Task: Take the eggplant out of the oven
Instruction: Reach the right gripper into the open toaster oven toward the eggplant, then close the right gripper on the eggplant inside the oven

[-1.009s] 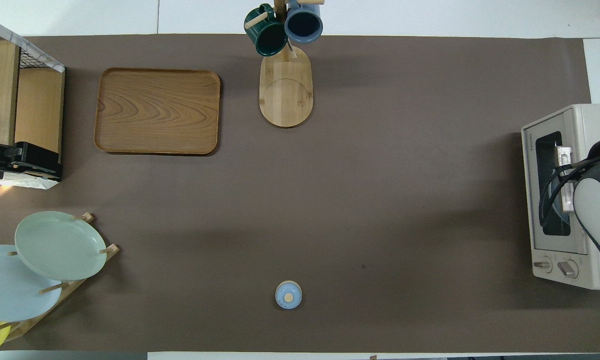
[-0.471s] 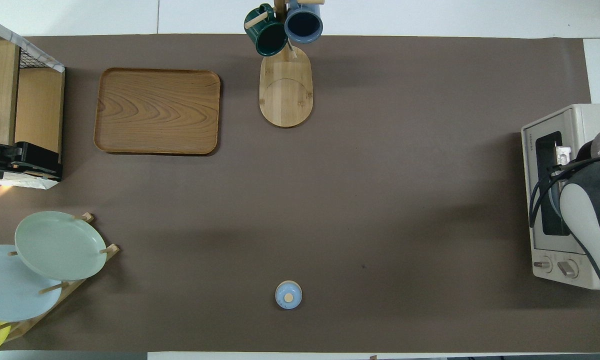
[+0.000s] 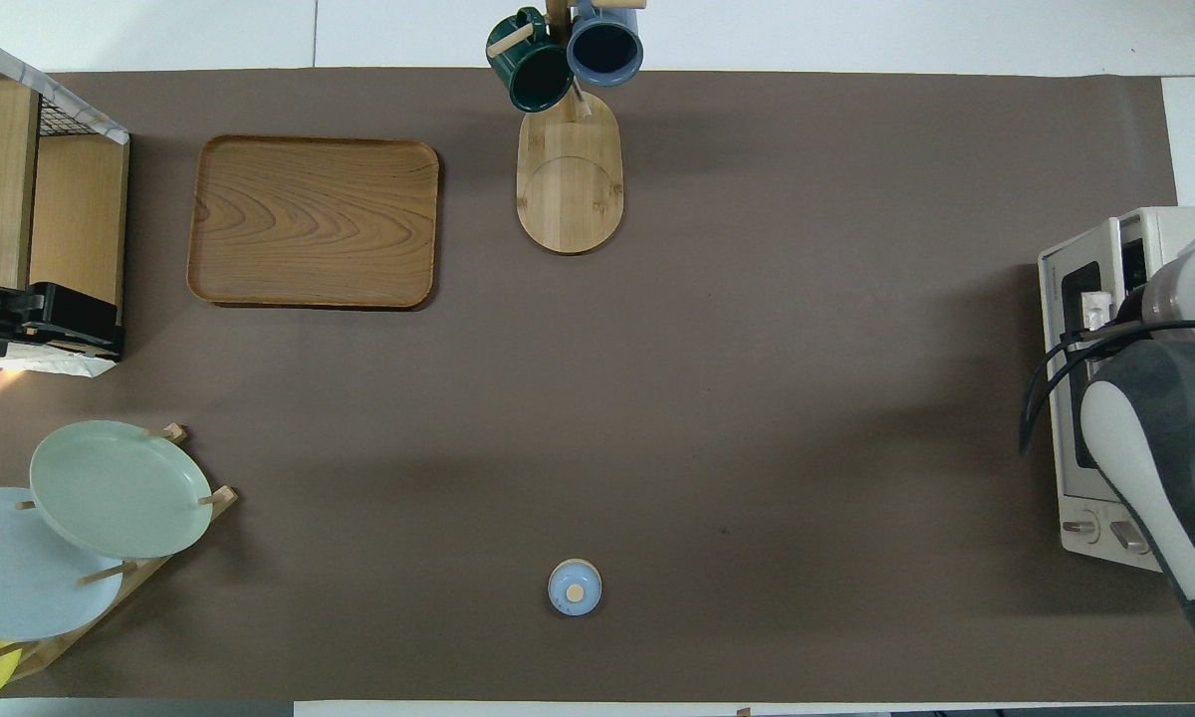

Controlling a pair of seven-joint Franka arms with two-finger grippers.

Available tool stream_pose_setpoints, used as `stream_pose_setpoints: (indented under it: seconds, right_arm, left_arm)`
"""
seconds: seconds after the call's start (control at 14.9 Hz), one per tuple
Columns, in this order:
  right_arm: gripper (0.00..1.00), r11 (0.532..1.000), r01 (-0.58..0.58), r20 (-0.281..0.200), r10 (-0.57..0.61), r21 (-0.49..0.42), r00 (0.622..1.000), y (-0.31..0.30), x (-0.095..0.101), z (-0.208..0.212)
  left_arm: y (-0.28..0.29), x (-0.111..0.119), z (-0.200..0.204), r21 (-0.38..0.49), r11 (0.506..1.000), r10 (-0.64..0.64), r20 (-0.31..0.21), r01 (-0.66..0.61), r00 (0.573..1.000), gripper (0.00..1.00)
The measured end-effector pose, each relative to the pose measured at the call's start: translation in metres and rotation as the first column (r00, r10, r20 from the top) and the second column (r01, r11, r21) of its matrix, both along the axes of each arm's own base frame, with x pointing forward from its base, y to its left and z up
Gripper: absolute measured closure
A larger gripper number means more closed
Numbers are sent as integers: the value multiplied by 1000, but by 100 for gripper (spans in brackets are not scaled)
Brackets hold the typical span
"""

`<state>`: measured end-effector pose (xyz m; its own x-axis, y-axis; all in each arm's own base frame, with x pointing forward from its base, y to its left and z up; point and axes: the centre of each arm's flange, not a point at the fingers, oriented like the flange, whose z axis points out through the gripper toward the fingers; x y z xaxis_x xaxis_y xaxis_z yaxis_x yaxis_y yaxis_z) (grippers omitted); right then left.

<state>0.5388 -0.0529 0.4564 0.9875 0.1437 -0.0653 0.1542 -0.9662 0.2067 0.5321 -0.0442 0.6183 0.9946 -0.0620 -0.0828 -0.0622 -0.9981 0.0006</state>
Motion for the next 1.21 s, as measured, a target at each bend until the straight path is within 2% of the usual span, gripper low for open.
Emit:
stream_pose_setpoints:
  seconds: [0.34, 0.54, 0.87, 1.21]
  right_arm:
    - [99, 996, 14, 28, -16, 84, 999, 24, 0, -22]
    - [99, 990, 35, 45, -41, 133, 998, 44, 1, -52]
    - [99, 988, 48, 67, -58, 150, 996, 68, 2, -111]
    - [99, 985, 68, 60, -79, 161, 995, 69, 3, -121]
  left_arm:
    - [0, 0, 0, 0, 1000, 0, 0, 0, 1000, 0]
    - [0, 0, 0, 0, 1000, 0, 0, 0, 1000, 0]
    - [0, 0, 0, 0, 1000, 0, -1, 0, 1000, 0]
    - [-3, -1, -2, 1, 1000, -5, -8, 5, 1000, 0]
